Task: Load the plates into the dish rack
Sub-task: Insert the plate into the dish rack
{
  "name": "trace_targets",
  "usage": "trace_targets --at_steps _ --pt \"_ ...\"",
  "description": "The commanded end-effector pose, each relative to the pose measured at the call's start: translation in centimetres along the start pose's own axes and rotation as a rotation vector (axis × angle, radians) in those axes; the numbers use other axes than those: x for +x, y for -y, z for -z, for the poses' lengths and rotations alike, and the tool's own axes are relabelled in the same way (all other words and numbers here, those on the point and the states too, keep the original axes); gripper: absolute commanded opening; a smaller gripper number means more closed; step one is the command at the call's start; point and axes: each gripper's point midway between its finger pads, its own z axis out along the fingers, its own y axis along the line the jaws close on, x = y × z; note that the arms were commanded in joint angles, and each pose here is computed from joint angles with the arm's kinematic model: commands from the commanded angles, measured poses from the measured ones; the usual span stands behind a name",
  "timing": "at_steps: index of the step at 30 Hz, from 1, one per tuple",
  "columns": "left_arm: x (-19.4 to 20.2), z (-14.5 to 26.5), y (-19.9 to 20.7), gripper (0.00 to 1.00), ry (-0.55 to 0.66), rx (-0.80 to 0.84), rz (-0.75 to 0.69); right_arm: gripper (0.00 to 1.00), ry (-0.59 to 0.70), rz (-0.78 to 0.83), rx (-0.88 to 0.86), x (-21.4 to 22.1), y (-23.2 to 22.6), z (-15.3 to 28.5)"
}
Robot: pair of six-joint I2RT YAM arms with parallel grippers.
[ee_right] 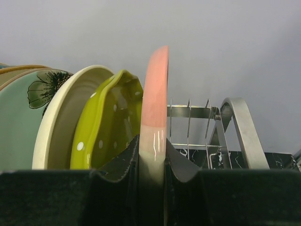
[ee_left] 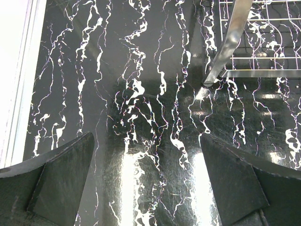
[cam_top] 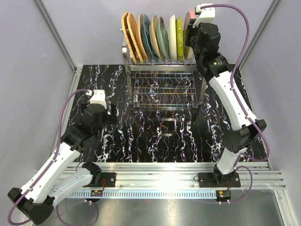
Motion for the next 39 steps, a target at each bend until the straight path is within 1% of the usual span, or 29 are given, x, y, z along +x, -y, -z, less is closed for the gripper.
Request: trace_targets --at_steps 1,5,7,10,11,12,15,16,19,31,34,39 --pt "-1.0 -0.4 -0.1 0.99 0.039 -0.015 0.016 0.07 0.176 -0.085 -0.003 -6.0 1.2 1.1" --pt "-1.0 -0.4 -0.1 0.99 0.037 -0.015 0.016 0.15 0.166 -0.083 -0.018 -5.6 0.9 0.9" --pt "-0.9 -0.4 -0.1 0.99 0.036 -0.014 0.016 0.16 0.16 -0.081 -0.029 -5.4 0.7 0.7" --pt "-0.9 -0.4 -0.1 0.99 0.035 -0.014 0.017 0.25 0.158 -0.078 -0.052 -5.5 0.4 1.0" --pt "-1.0 -0.4 0.0 0.99 0.036 -0.012 0.017 0.32 0.157 -0.077 -0.058 -5.5 0.3 1.0" --pt "-0.9 -0.5 -0.1 0.99 0.034 -0.012 0.017 0.34 0.155 -0.077 -0.059 -5.4 0.2 1.0" --pt "-0.9 -0.5 0.0 0.99 0.031 -0.01 0.016 0.36 0.158 -0.078 -0.063 -5.6 0.3 1.4" --pt "-0.9 -0.5 0.0 0.99 0.031 -0.01 0.016 0.38 0.162 -0.104 -0.068 -5.8 0.2 1.7" --pt "-0.9 -0.5 0.0 0.99 0.032 -0.009 0.019 0.42 0.157 -0.106 -0.071 -5.6 0.2 1.8" --pt "-0.9 -0.6 0.0 0.99 0.028 -0.006 0.02 0.45 0.176 -0.132 -0.091 -7.1 0.2 3.1" --pt "-0.9 -0.5 0.0 0.99 0.029 -0.004 0.022 0.49 0.181 -0.147 -0.108 -7.6 0.0 3.6" --pt "-0.9 -0.5 0.0 0.99 0.029 -0.001 0.024 0.5 0.185 -0.163 -0.125 -8.1 -0.3 3.9"
